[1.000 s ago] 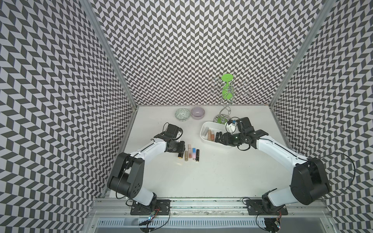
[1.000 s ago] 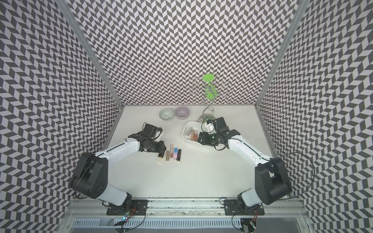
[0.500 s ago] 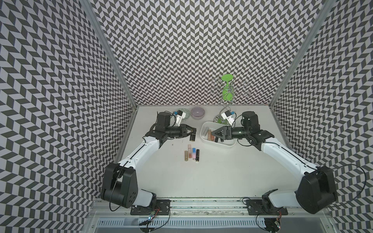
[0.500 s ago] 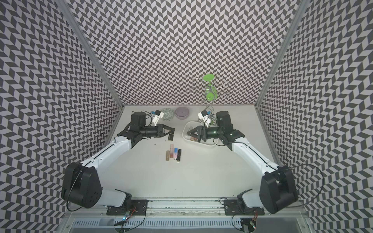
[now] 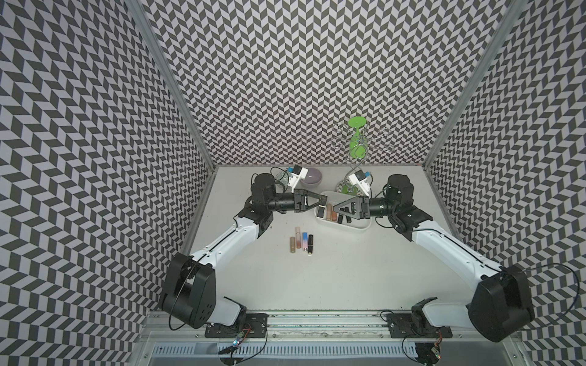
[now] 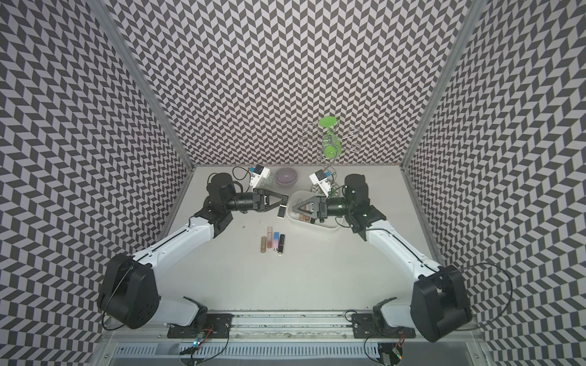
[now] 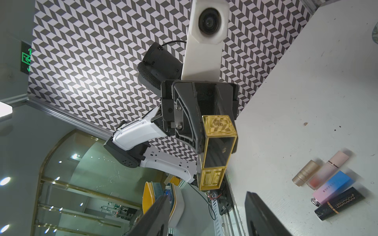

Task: Put the lipstick into the storage box
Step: Pick up the lipstick at the center of the board.

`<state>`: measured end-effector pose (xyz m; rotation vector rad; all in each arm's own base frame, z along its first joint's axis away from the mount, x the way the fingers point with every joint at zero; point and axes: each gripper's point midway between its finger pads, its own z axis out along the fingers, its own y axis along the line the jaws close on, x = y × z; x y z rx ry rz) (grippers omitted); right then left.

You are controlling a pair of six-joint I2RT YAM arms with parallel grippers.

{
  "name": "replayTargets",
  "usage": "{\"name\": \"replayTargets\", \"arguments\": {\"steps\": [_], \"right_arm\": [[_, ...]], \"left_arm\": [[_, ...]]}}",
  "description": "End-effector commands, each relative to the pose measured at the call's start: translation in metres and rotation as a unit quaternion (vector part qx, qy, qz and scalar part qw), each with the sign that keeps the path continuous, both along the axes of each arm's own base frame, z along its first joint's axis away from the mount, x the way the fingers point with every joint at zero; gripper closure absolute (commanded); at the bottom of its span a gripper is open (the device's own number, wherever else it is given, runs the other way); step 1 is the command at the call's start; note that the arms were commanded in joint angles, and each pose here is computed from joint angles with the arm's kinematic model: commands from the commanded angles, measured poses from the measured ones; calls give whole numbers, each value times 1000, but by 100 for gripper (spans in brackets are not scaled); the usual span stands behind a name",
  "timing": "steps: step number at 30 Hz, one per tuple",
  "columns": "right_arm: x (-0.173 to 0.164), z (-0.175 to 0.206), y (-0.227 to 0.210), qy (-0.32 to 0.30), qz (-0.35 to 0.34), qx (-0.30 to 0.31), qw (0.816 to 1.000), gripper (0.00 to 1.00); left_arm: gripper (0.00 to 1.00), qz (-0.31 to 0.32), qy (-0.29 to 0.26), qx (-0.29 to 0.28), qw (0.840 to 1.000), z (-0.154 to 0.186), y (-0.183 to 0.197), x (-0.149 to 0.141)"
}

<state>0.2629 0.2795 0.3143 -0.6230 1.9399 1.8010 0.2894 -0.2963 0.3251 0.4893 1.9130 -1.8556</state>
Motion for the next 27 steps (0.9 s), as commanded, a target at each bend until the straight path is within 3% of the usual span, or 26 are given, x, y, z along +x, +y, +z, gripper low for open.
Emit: {"name": "replayTargets", "arguments": {"steps": [1, 12, 27], "right_arm": [[-15, 24, 0, -40, 22, 31, 999, 37], [-37, 24, 16, -41, 56, 40, 997, 37], [-26, 14, 38, -28, 47, 27, 998, 39]], "left_arm": [[77, -17, -18, -19, 1000, 14, -5, -6], [77, -22, -21, -25, 999, 20, -10, -7], [78, -28, -26, -29, 999, 26, -14, -13]]}}
